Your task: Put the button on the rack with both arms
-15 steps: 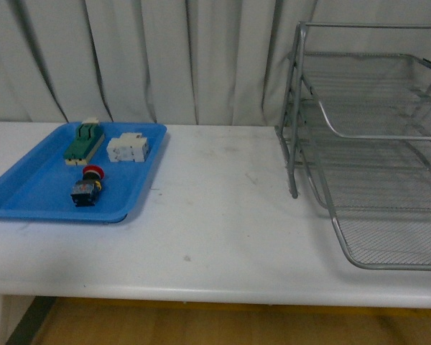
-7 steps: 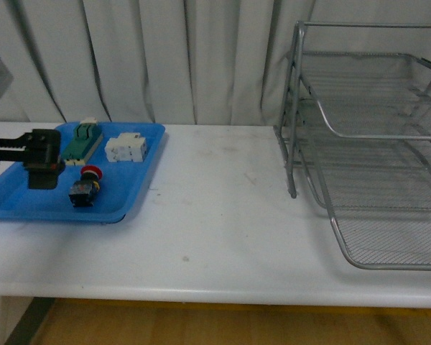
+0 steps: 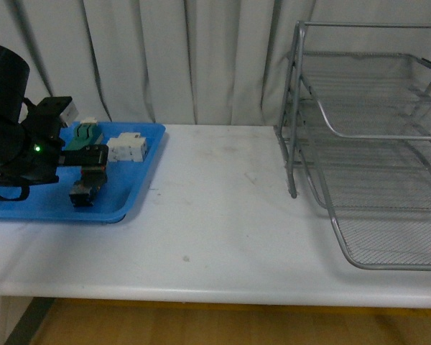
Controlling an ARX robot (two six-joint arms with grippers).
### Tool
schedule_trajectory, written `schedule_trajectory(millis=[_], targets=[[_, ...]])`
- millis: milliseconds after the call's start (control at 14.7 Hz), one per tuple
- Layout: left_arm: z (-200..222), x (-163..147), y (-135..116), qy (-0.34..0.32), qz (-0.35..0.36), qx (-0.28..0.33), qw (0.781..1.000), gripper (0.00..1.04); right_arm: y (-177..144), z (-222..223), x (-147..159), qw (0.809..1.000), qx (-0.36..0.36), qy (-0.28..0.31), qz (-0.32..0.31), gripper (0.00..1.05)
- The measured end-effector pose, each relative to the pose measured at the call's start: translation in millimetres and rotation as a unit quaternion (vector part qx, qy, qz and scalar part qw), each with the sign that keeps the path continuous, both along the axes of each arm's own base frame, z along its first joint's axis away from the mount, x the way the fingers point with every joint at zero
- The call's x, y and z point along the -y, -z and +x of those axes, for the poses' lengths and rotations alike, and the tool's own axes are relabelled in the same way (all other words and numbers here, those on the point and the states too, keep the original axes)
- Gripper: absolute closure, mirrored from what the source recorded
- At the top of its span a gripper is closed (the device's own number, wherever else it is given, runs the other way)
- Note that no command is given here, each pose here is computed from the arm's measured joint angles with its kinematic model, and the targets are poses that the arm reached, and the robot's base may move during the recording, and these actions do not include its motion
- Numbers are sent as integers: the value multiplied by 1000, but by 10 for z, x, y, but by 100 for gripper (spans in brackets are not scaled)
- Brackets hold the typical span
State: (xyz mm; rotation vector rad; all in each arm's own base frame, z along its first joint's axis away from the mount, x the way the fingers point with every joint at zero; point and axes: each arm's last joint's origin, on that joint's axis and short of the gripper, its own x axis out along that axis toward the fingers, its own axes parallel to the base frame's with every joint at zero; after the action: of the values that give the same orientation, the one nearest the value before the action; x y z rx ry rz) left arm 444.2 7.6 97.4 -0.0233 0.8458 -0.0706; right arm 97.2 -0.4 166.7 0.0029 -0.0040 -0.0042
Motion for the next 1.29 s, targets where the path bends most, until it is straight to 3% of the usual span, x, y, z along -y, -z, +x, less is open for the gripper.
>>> schedule_trajectory(millis=[407, 814, 950, 1153, 1289], targets=[[538, -48, 356, -14, -2, -23, 1000, 7, 0, 0, 0, 1000, 0, 0, 0, 6], [401, -39, 351, -8, -16, -25, 1000, 66, 0, 0, 0, 1000, 0, 0, 0, 6], [204, -29, 185, -1, -21, -6, 1000, 68, 0, 0, 0, 1000, 0, 0, 0, 6], [-290, -67, -416, 10, -25, 60, 998, 68, 0, 0, 0, 1000, 0, 0, 0, 6], [-932, -143, -797, 10, -30, 87, 996, 68, 0, 0, 0, 1000, 0, 0, 0, 6]])
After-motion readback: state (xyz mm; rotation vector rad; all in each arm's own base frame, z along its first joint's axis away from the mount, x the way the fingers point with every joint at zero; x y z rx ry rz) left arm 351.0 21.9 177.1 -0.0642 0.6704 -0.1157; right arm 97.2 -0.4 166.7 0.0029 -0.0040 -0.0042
